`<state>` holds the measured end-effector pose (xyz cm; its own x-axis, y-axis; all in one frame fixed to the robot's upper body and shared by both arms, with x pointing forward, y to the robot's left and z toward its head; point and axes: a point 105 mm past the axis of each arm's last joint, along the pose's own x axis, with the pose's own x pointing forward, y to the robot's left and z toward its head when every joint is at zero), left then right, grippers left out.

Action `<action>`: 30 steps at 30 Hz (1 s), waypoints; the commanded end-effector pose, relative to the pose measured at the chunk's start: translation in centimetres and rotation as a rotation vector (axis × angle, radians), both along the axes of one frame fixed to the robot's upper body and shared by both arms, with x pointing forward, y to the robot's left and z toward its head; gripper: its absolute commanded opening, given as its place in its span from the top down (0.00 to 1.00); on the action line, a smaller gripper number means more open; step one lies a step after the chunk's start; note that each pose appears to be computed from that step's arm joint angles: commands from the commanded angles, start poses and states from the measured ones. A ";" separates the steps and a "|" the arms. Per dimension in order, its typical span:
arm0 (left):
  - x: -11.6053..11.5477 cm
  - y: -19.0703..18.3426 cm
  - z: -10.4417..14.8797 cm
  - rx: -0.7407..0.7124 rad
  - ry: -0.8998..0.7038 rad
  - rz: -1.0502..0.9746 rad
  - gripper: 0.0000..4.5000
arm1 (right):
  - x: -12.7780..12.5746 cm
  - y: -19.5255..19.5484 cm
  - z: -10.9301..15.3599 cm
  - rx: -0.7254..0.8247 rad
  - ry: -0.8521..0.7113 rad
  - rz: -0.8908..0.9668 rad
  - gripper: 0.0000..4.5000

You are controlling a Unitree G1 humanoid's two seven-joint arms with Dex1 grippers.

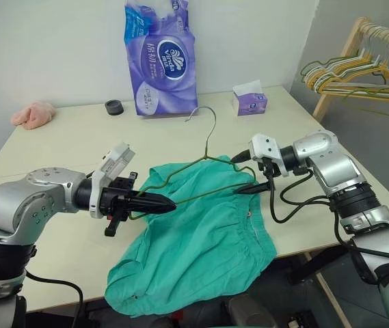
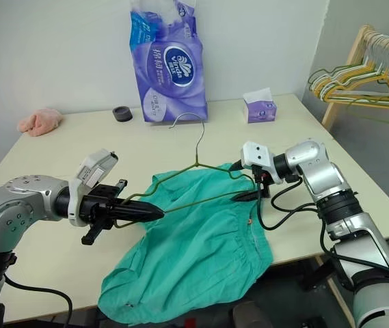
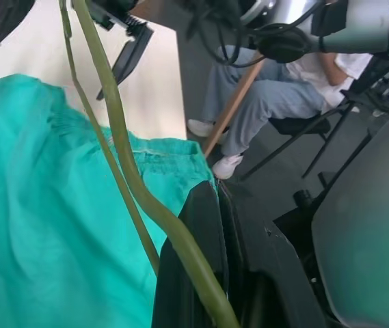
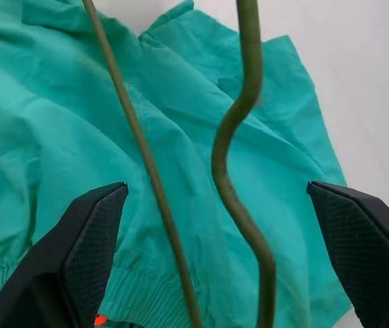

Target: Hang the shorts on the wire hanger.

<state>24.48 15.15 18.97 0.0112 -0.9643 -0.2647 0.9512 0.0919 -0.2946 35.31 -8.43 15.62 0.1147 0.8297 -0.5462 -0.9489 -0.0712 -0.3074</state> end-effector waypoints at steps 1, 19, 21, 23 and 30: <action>-0.1 -0.1 1.1 -0.019 -0.041 -0.006 1.00 | 0.2 0.4 0.7 -0.029 -0.046 0.035 0.00; -0.3 0.1 -0.6 0.078 -0.106 -0.042 1.00 | -3.0 -0.3 -0.7 -0.131 0.095 0.155 1.00; -0.2 0.0 -0.8 0.088 -0.127 -0.050 1.00 | -3.1 -0.5 -0.8 -0.137 0.099 0.154 1.00; 0.0 0.0 -1.2 0.110 -0.152 -0.047 1.00 | -3.2 -0.6 -0.8 -0.141 0.102 0.154 1.00; 2.0 0.5 -2.4 0.211 -0.260 0.030 0.74 | -3.6 -1.1 -0.8 -0.150 0.113 0.149 1.00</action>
